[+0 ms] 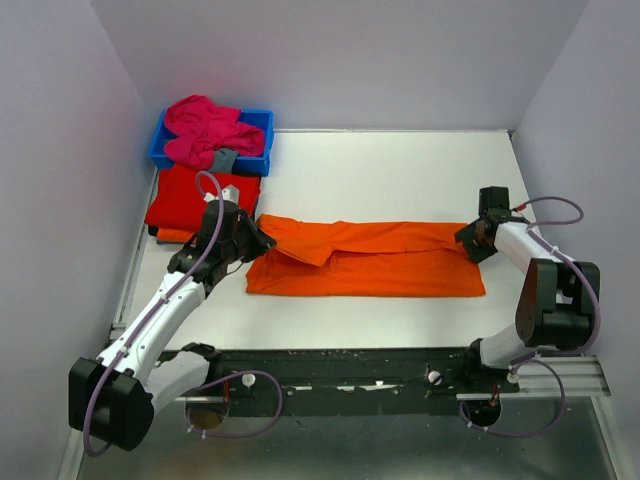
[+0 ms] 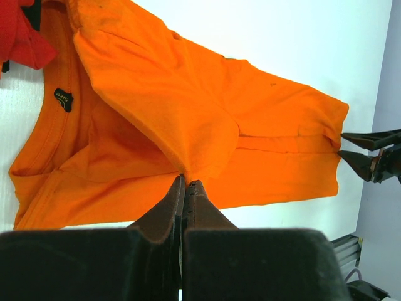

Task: Fold and stack the t-shirts
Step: Fold the other side of the tshirt into a rectangle

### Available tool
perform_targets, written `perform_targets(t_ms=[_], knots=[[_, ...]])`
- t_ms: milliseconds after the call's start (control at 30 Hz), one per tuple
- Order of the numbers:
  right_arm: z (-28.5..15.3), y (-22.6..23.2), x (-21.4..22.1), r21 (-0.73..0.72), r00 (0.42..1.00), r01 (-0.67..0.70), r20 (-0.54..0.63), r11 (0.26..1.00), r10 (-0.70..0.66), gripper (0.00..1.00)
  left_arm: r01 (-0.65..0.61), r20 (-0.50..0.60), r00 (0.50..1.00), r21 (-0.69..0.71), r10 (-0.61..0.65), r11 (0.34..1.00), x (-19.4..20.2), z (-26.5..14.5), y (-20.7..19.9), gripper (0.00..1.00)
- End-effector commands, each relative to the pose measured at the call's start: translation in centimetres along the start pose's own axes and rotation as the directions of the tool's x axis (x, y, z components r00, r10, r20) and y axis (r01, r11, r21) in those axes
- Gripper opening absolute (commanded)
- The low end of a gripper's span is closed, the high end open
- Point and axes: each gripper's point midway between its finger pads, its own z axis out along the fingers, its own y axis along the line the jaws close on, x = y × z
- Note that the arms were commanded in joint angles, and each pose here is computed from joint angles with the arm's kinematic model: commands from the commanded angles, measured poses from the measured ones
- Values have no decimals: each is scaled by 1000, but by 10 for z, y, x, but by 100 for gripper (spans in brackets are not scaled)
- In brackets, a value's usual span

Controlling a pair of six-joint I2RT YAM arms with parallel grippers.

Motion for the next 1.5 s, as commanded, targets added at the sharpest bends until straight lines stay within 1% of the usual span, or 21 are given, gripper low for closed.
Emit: perform_targets(t_ms=[0,167,367,467,633,667,700,733,900,1033,1267,1467], knots=[[-10,-1,-20,-31,994,-67,81,997,69,57,-12,11,1000,23,12,1000,-5,0,-6,0],[-5,-3,-15,-46,987,-150,46,988,152,52,-11,7,1000,25,11,1000,-4,1,-6,0],[2,2,-2,-85,976,-218,-16,972,218,51,-10,8,1000,30,10,999,-4,1,-7,0],[3,3,-1,-91,974,-226,-22,970,225,49,-9,9,1000,33,8,999,-5,0,-8,0],[5,-1,-4,-69,974,-228,-5,971,228,27,-9,14,1000,34,9,999,-7,0,-9,0],[5,-1,-4,-67,974,-224,-7,972,224,21,-10,18,1000,35,9,999,-9,0,-10,0],[4,0,-5,-65,974,-226,-4,972,226,8,-12,22,1000,35,11,999,-10,0,-12,0],[4,-1,-5,-61,975,-222,-3,973,223,1,-13,24,1000,33,12,999,-12,1,-12,0],[-5,8,-24,-75,979,-193,48,978,197,1,-24,52,998,29,23,999,-29,3,-22,0],[-11,28,-43,-118,986,-138,75,983,147,1,-18,75,997,33,15,999,-48,10,-33,0],[-4,65,-69,-139,995,-61,73,988,72,1,3,136,991,57,-10,998,-101,28,-63,0],[1,93,-93,-183,996,-7,81,983,22,1,12,154,988,69,-23,998,-134,49,-77,0]])
